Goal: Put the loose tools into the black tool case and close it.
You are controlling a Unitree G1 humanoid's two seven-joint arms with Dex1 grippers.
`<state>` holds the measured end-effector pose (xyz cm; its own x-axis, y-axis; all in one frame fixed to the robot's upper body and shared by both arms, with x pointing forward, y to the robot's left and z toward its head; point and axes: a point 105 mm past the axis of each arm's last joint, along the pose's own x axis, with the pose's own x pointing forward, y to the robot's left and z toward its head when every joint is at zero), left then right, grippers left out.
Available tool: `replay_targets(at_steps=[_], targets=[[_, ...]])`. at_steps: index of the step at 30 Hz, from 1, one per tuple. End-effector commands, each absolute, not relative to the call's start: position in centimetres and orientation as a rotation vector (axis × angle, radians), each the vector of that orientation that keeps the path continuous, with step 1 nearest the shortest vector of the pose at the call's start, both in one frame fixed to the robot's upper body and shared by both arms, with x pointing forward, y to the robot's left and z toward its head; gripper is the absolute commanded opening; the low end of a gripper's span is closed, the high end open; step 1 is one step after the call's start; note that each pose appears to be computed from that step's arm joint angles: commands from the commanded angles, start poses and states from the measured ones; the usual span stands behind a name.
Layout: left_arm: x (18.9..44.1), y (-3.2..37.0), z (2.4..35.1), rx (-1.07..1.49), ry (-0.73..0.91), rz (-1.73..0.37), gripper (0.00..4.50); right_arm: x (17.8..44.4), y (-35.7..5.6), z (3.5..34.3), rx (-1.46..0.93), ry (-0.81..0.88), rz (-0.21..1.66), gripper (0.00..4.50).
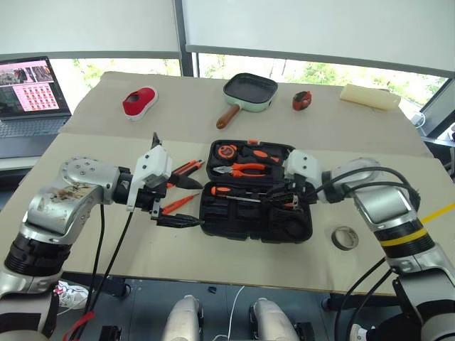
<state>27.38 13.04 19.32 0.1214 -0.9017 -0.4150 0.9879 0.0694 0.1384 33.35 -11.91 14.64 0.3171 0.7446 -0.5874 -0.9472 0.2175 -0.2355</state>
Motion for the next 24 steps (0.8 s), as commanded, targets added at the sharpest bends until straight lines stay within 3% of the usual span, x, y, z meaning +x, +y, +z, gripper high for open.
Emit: replay_targets(at_steps=[1,16,24], targets=[[27.3,13.0,20.3,0.469,0.193,-1.437,4.5,33.3,-11.7,14.8,-0.634,0.37,1.218,0.03],[27.5,12.8,20.4,0.471,0.185,-1.438,4.5,34.4,-11.5,12.6,-0.707,0.428,1.172,0.03],[27.6,13.0,20.5,0.477,0.183,-1.429,4.5,33.3,-10.9,16.2,-0.581,0.375,1.225,0.03]])
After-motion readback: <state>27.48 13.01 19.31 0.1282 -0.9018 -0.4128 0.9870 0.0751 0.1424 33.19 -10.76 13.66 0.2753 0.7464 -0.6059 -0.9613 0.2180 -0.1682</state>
